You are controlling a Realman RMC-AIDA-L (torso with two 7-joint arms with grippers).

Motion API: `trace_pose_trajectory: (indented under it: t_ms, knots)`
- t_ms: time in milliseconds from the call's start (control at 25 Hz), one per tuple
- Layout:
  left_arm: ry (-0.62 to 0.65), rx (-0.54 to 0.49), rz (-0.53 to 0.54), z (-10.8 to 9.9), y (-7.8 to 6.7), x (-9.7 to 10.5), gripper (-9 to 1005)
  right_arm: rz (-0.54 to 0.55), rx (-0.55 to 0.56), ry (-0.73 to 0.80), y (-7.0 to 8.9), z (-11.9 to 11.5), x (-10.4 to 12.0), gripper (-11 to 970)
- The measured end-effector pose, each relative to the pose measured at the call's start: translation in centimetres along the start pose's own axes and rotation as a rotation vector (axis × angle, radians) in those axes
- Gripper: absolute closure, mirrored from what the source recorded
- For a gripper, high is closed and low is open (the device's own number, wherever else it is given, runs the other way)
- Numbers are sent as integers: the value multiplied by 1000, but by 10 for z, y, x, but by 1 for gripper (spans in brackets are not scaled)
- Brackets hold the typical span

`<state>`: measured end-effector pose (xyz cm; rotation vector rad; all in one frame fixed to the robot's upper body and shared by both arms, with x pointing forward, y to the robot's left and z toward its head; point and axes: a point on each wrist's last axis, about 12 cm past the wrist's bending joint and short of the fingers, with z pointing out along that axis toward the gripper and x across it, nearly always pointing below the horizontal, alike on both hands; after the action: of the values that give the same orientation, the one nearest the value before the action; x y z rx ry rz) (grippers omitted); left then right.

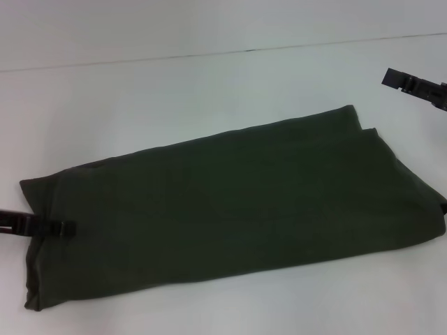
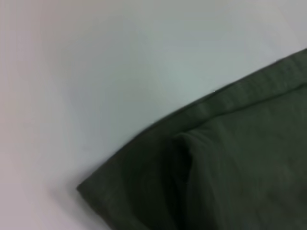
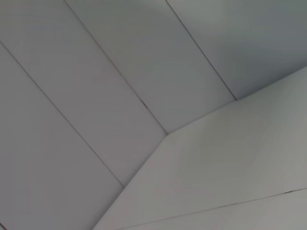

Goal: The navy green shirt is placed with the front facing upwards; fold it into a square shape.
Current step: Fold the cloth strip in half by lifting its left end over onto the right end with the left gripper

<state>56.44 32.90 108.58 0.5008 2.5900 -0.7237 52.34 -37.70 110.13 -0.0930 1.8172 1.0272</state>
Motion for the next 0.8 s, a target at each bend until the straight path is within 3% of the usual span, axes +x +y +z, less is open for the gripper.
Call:
trace_pose_trajectory:
  t_ms: [440, 560, 800]
  knots:
    - [33, -1, 29, 7, -6, -1, 145, 0, 0, 0, 0, 0, 0, 50]
    - [-17, -16, -10, 2, -1, -3, 327, 0, -1, 0, 0, 0, 0, 50]
    - [-43, -13, -30, -3, 4, -2, 573, 0, 0, -2, 0, -1, 0, 50]
